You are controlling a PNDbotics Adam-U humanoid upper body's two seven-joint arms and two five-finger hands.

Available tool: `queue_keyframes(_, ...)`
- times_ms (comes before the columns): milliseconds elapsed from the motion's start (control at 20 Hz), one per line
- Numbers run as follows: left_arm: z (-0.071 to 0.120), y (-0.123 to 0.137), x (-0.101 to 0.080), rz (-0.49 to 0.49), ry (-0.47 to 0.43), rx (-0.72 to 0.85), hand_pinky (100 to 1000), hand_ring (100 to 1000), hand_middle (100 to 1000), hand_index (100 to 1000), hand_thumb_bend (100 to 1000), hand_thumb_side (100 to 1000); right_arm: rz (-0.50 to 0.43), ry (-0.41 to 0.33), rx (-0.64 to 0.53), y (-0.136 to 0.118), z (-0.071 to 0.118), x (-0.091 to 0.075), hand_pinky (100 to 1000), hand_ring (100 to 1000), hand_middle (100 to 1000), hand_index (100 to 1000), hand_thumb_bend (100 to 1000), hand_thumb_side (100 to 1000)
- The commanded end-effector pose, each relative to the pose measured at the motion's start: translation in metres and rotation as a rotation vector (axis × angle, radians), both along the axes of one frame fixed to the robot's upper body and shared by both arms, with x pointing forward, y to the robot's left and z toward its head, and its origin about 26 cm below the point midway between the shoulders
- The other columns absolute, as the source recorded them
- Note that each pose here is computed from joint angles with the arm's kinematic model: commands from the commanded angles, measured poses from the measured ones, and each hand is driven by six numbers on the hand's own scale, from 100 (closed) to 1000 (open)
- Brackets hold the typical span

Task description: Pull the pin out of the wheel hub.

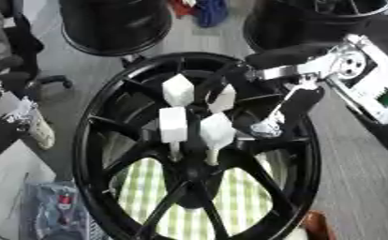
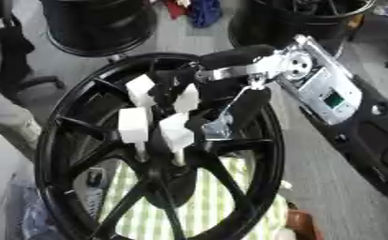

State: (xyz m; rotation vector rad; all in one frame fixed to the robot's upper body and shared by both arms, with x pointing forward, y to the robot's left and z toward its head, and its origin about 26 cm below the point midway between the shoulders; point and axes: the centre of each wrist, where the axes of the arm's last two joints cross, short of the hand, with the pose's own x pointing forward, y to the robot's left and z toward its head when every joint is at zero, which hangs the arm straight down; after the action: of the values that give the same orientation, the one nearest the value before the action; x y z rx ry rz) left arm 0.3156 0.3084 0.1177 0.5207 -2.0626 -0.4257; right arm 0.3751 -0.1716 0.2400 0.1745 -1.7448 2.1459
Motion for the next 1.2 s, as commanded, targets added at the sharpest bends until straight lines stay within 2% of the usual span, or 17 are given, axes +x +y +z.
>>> queue_keyframes(50, 0.008, 0.000, 0.001, -0.010, -0.023, 0.010, 801, 774, 815, 885, 348, 606, 0.023, -0.034, -0.066, -0.003, 0.000, 0.002, 847, 819, 868, 980, 100, 406)
queue_keyframes(400, 0.007, 0.000, 0.001, -0.008, -0.021, 0.010, 800, 775, 815, 885, 346, 606, 0.027, -0.063, -0.088, 0.000, 0.000, -0.004, 836, 783, 845, 960, 101, 393)
queue_keyframes(650, 0.007, 0.001, 0.001, -0.004, -0.020, 0.009, 799, 775, 816, 885, 345, 606, 0.050, -0.095, -0.078, 0.000, 0.008, -0.015, 808, 760, 834, 953, 100, 385)
queue_keyframes(950, 0.006, 0.002, 0.000, -0.001, -0.019, 0.009, 797, 777, 816, 886, 343, 607, 0.061, -0.115, -0.057, -0.002, 0.019, -0.027, 778, 755, 832, 951, 100, 379)
queue_keyframes(1200, 0.006, 0.002, 0.001, -0.001, -0.019, 0.008, 797, 777, 816, 886, 342, 607, 0.053, -0.114, -0.068, -0.002, 0.019, -0.028, 781, 764, 836, 953, 100, 379)
